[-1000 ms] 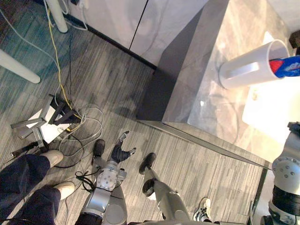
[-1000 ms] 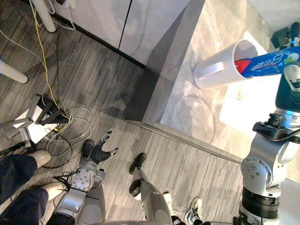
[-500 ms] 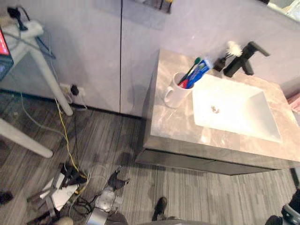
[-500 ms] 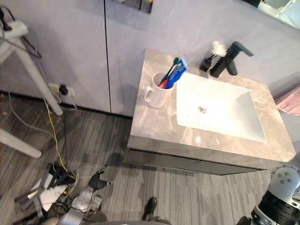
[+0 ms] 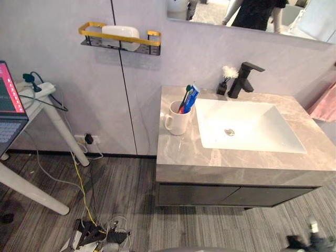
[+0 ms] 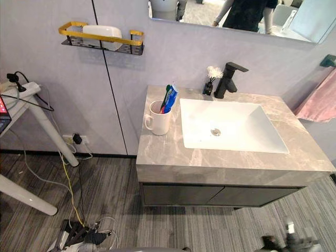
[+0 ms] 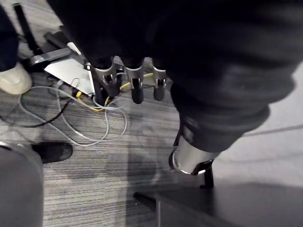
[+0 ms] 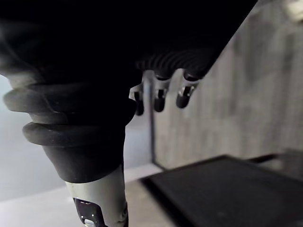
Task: Organize washtable
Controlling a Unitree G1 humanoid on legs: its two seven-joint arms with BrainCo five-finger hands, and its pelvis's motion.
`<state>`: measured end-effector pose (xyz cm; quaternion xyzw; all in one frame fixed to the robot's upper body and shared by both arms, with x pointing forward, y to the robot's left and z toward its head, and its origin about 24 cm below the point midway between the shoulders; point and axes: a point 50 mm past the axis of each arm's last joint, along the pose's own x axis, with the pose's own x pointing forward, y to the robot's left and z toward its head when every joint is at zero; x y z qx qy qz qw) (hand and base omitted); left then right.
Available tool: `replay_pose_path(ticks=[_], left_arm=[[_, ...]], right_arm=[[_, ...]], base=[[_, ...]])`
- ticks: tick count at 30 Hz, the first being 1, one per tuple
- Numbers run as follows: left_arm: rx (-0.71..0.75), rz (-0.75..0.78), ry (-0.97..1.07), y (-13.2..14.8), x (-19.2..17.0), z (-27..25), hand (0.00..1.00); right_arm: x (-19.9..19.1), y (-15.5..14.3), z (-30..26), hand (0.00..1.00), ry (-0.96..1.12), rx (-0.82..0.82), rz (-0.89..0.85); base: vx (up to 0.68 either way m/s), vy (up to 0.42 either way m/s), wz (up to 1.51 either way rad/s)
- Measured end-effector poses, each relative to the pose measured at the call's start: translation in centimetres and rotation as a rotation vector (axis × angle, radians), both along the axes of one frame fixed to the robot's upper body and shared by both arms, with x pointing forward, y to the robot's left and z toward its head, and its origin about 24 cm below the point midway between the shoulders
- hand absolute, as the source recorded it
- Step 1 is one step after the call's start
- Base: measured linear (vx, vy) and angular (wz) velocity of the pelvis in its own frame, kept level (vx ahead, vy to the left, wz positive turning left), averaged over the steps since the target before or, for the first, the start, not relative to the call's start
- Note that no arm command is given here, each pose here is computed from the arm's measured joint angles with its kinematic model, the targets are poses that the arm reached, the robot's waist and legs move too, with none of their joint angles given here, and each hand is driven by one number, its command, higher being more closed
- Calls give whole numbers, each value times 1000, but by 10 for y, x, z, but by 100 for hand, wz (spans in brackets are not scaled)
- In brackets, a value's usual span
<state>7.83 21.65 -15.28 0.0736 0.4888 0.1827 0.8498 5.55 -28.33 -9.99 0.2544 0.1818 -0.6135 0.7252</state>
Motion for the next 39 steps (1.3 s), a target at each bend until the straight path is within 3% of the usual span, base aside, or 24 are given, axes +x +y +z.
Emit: replay_pose_path(ticks=[5,6,11,18,23,27,32,39], left_arm=[[-59,240,-10,1,-10,-4,0],[-53,260,-12,2,-10,-3,100],[-20,304,-147,11,19,11,100],[83,368,-793,36,104,116,100],[120,311,-1217,19,125,207,100],[73,153,-1539,-19,122,275,100],[-210,-149,-1769,-73,111,318,100],[-721,-425,-1754,-117,109,324,100]], right_arm=[[-65,75,-67,0,261,504,15],[-74,88,-72,0,304,580,29],[-69,95,-74,0,360,582,222],[-20,105,-70,0,373,446,633],[-11,108,-69,0,408,385,783],[-9,108,-69,0,415,373,820],[-7,108,-68,0,421,352,858],[-11,102,-67,0,408,354,875]], base=[[35,10,27],[121,24,57],[113,21,49],[60,8,25],[-31,-16,14],[-29,-7,3],[-4,-5,-2],[-10,-8,-15]])
